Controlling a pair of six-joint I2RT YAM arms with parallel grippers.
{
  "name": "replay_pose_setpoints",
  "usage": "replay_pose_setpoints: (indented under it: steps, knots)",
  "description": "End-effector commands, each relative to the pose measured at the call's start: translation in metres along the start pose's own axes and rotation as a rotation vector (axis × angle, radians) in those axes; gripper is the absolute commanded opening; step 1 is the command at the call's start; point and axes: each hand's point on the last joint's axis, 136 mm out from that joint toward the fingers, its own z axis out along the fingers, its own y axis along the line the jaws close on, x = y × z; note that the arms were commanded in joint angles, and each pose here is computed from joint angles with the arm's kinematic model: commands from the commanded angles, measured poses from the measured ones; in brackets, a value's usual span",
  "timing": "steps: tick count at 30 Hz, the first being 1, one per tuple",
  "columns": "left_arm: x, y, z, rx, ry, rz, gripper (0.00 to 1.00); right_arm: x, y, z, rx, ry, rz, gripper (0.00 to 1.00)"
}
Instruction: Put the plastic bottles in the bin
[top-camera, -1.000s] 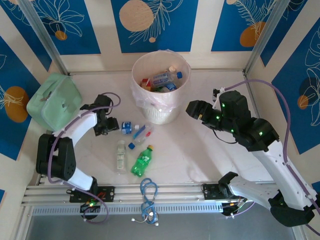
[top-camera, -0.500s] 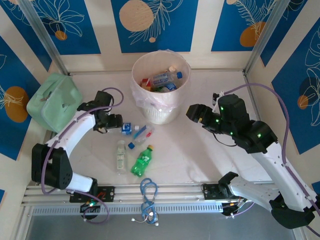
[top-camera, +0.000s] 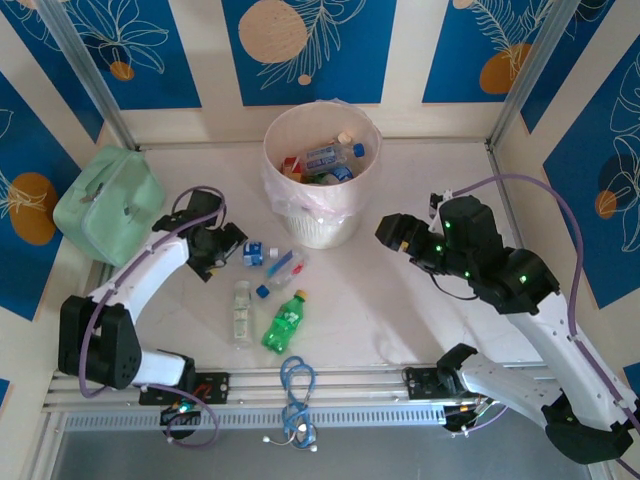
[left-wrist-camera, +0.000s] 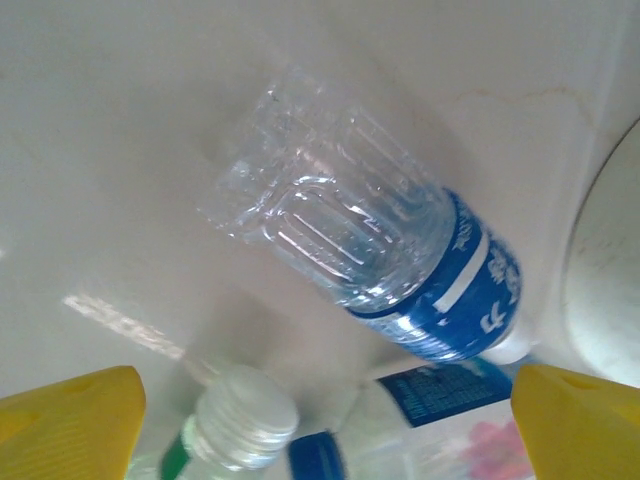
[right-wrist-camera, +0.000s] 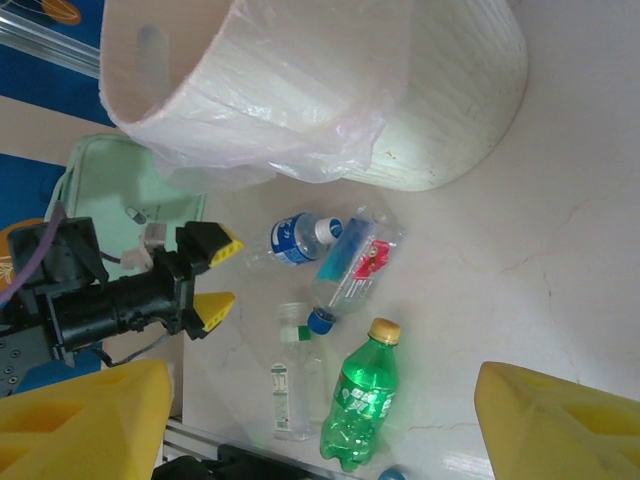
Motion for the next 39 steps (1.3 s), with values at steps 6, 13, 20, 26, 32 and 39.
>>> replay_pose_setpoints:
  steps: [6, 13, 20, 26, 32, 39]
  knots:
    - [-0.014, -0.012, 0.015, -0.066, -0.013, -0.325, 0.95, 0.009, -0.003, 0.007, -0.003, 0.033, 0.007, 0.80]
    - [-0.012, -0.006, 0.031, -0.155, -0.001, -0.437, 0.94, 0.010, -0.010, 0.003, 0.019, 0.025, 0.006, 0.81]
    - [-0.019, 0.001, 0.051, -0.220, -0.024, -0.436, 0.96, 0.008, -0.009, 0.005, 0.017, 0.027, 0.007, 0.81]
    - [-0.014, 0.002, 0.080, -0.230, 0.013, -0.421, 0.95, 0.009, -0.016, 0.003, 0.035, 0.033, 0.022, 0.81]
    - [-0.020, -0.004, 0.087, -0.207, 0.009, -0.380, 0.87, 0.007, -0.019, -0.003, 0.040, 0.024, 0.029, 0.76]
    - [-0.025, -0.002, 0.089, -0.202, 0.013, -0.346, 0.75, 0.003, -0.016, -0.007, 0.032, 0.015, 0.031, 0.71]
